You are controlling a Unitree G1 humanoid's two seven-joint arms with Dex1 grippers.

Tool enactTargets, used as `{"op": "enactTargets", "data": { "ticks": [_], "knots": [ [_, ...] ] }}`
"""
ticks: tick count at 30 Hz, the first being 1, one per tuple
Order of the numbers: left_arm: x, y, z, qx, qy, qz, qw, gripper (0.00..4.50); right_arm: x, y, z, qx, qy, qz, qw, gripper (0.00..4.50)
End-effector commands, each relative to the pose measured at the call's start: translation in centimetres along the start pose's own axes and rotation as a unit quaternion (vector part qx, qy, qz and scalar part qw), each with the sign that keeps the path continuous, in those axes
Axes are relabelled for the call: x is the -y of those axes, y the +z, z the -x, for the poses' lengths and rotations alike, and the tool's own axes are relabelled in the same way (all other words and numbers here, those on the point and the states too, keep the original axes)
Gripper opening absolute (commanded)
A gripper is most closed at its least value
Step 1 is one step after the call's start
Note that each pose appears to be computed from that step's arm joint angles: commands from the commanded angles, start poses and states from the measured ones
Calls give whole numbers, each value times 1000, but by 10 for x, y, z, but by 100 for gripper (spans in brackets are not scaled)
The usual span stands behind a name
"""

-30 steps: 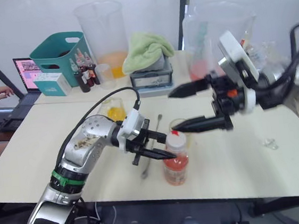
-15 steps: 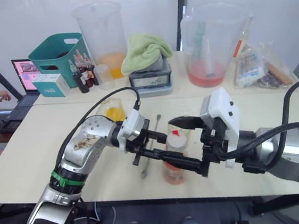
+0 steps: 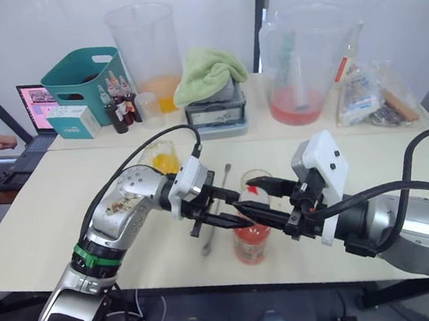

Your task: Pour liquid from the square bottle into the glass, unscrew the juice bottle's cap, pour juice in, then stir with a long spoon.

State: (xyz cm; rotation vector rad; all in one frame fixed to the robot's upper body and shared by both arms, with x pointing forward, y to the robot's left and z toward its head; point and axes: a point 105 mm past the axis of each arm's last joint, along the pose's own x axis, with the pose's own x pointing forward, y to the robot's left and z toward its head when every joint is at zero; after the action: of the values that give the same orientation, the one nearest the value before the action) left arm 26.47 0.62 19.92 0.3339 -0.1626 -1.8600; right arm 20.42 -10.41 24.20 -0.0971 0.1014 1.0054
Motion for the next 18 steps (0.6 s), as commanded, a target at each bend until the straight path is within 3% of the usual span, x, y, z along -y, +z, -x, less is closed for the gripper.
{"op": "enactTargets", "data": {
  "ticks": [1, 6, 10, 14, 18],
  "knots": [
    [1, 8, -3, 1, -8, -18, 1000, 116, -1, 8, 1, 16, -3, 18, 1000, 168],
    [1, 8, -2, 0, -8, -17, 1000, 116, 2, 15, -1, 21, 12, 42, 999, 168],
    [1, 7, -3, 0, -12, -16, 1000, 116, -1, 13, -2, -20, 133, 91, 987, 168],
    [0, 5, -2, -4, -17, -16, 1000, 116, 9, 2, 5, -96, 263, 134, 951, 168],
    [2, 6, -2, -5, -23, -17, 1000, 116, 29, 9, 1, -154, 396, 175, 888, 168]
  ]
}}
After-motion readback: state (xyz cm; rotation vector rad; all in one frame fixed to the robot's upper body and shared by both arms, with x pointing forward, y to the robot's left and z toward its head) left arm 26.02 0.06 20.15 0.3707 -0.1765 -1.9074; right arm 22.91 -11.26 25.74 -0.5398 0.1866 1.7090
